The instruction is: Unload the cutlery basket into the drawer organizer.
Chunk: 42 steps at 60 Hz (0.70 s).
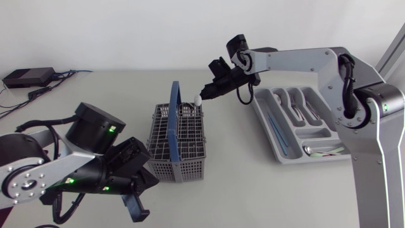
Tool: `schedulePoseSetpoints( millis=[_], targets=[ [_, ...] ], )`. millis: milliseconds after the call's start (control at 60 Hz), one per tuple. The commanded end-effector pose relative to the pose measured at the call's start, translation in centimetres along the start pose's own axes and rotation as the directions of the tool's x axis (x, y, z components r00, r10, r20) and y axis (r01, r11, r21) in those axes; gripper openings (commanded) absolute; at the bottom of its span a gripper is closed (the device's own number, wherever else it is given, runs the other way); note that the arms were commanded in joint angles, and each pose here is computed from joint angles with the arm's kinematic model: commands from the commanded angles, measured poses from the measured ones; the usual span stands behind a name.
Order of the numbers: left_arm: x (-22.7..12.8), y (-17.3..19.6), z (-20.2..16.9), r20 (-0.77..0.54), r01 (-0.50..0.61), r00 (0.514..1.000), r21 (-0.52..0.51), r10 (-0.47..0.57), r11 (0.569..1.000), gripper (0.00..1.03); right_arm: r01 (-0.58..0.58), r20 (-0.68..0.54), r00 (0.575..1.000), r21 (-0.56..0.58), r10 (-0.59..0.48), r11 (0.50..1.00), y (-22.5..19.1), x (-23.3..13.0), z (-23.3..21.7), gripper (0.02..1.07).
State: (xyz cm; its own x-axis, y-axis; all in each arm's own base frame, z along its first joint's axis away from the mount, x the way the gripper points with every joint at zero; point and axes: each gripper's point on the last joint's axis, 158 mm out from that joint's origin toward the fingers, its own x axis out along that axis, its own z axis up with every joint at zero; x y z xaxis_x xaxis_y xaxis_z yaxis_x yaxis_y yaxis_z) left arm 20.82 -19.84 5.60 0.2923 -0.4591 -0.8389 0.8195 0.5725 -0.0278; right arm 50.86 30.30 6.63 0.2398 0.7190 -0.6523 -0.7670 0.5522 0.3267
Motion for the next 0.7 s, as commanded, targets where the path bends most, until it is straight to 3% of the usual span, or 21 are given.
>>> schedulePoseSetpoints(
  millis=[0, 250, 683],
  targets=[
    [1.5, -0.1, -1.7, -0.040, 0.017, 0.999, -0.031, -0.018, 0.999, 0.04, -0.032, -0.026, 0.999, 0.018, 0.033, 0.999, 0.6, 1.6, -0.5, 0.08],
    [2.7, 4.0, -1.2, -0.002, -0.062, 0.998, -0.090, 0.062, 0.994, 0.04, -0.090, -0.067, 0.994, 0.024, 0.091, 0.996, 2.0, 1.9, -1.6, 0.08],
    [2.4, 11.4, 1.3, 0.086, -0.200, 0.973, -0.129, 0.212, 0.971, 0.04, -0.119, -0.107, 0.987, 0.024, 0.121, 0.993, 3.9, -1.1, -5.4, 0.08]
  ],
)
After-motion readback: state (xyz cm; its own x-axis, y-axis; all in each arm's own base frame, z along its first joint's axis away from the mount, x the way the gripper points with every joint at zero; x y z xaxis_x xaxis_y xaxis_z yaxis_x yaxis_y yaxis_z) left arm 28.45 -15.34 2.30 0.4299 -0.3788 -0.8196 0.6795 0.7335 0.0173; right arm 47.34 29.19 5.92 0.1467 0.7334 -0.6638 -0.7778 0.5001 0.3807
